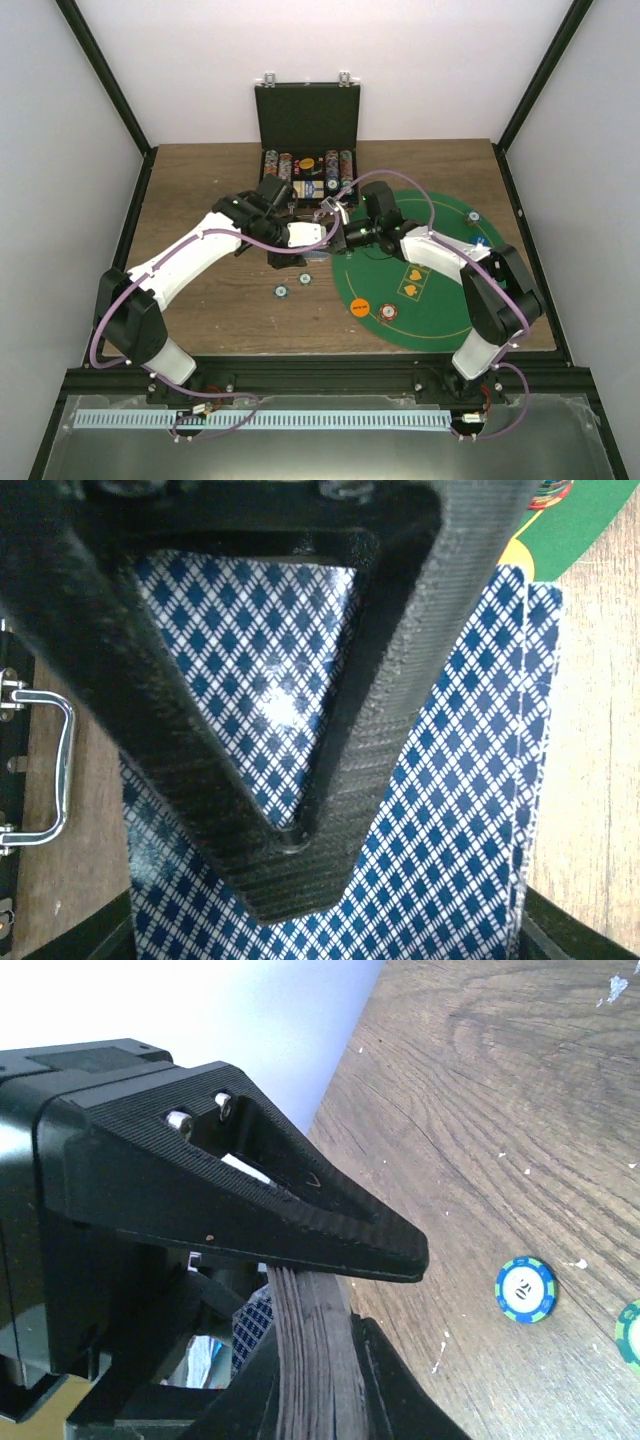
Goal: Distribute texas hold em gaming equipment
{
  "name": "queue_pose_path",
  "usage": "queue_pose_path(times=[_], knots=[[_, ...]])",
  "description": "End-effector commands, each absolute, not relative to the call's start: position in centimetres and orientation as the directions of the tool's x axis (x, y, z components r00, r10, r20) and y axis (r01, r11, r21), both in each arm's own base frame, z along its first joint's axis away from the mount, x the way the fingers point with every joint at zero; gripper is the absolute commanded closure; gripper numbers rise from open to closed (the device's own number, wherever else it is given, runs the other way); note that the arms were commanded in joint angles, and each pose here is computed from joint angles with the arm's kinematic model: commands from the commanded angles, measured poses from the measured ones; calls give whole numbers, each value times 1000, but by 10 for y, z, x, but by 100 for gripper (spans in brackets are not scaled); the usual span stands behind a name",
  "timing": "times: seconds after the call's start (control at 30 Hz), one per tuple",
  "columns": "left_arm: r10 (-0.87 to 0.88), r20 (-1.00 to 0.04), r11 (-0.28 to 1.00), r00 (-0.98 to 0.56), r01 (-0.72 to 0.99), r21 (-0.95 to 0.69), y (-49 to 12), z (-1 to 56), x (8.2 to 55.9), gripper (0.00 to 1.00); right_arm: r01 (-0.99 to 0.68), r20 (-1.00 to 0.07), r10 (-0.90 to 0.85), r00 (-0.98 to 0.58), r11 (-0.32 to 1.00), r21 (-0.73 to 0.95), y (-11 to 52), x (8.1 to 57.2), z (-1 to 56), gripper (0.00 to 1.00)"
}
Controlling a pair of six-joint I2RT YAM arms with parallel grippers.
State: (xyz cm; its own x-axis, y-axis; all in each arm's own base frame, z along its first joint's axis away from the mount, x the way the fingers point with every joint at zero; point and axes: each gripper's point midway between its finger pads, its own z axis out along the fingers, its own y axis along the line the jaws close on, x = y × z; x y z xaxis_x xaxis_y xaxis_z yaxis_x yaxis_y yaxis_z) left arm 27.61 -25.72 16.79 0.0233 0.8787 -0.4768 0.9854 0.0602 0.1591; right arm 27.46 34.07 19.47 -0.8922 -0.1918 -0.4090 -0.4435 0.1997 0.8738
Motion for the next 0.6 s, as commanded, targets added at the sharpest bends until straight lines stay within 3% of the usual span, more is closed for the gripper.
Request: queue_pose_path(times=[0.0,0.07,0.27,0.37,0.57], knots=[[843,-537,70,36,982,177,-267,181,282,40,-507,-471,-239,-849,120,854,344,259,223,99],[832,-553,61,46,983,174,-269,186,279,43,-511,-473,-234,-849,139,848,344,262,221,96],[843,-536,75,37,979,187,-265,186,280,47,-522,-483,-210,-850,211,826,341,270,218,68],[853,-521,84,33,976,201,-261,183,283,48,-516,-477,-200,-856,264,815,336,273,212,59],[855,-518,92,30,974,208,-260,183,285,49,-506,-473,-183,-862,343,791,325,277,205,57]])
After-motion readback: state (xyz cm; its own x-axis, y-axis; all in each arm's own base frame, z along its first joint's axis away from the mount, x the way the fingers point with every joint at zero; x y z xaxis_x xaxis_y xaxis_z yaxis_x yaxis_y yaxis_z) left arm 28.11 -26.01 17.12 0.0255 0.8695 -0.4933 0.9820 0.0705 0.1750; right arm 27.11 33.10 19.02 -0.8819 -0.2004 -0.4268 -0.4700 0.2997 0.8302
